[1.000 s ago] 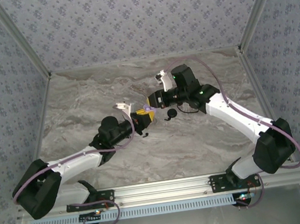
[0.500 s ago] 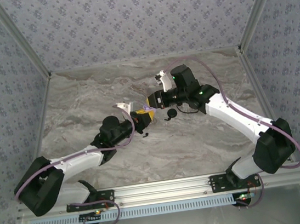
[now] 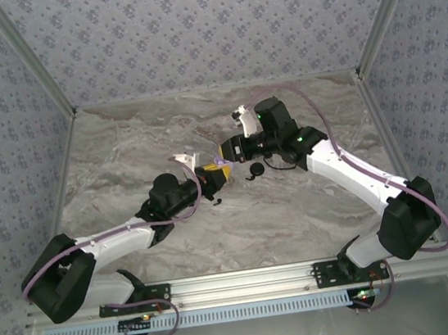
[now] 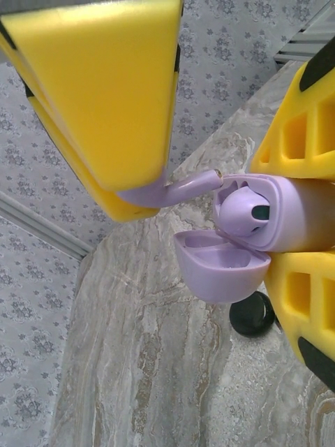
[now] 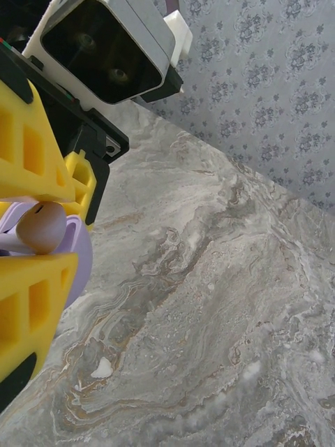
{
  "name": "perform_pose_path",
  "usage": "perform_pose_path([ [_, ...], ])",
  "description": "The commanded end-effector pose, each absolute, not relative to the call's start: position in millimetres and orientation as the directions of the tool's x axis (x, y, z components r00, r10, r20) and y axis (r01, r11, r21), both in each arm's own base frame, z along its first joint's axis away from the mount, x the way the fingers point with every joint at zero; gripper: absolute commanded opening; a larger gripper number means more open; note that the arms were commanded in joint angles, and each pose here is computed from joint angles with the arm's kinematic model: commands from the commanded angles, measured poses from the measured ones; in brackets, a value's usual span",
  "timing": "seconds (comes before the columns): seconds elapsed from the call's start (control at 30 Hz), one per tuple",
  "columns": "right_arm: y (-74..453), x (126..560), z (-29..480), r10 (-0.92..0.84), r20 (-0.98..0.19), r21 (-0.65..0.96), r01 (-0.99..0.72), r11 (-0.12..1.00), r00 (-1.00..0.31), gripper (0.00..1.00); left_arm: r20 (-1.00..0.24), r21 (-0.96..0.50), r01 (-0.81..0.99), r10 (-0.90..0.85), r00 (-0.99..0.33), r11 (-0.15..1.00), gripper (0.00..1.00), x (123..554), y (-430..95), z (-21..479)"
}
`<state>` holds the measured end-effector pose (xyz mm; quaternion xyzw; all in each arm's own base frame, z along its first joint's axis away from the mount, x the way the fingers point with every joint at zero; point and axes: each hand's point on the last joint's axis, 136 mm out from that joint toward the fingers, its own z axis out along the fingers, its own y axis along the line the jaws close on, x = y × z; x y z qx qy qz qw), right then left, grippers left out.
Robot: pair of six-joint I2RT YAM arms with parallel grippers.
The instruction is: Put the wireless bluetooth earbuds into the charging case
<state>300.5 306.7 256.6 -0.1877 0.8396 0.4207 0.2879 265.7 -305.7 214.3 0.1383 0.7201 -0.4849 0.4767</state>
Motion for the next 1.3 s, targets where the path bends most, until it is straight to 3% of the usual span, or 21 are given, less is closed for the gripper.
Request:
perform_pose_path([
  [0.0,307,300,267,-0.058,-0.673,0.586,-0.579,0.567,-0.737,0.24,-0.849,-0.528,0.725,-0.295,-0.439,0.442,0.12,263,-313,250],
  [0.47,304,296,242,-0.079,-0.639,0.591,-0.554,0.586,-0.765,0.24,-0.846,-0.53,0.723,-0.328,-0.42,0.443,0.12,263,-309,260],
  [1.27,298,288,246,-0.067,-0.638,0.597,-0.547,0.587,-0.767,0.21,-0.839,-0.541,0.685,-0.37,-0.399,0.488,0.11,272,-299,264],
])
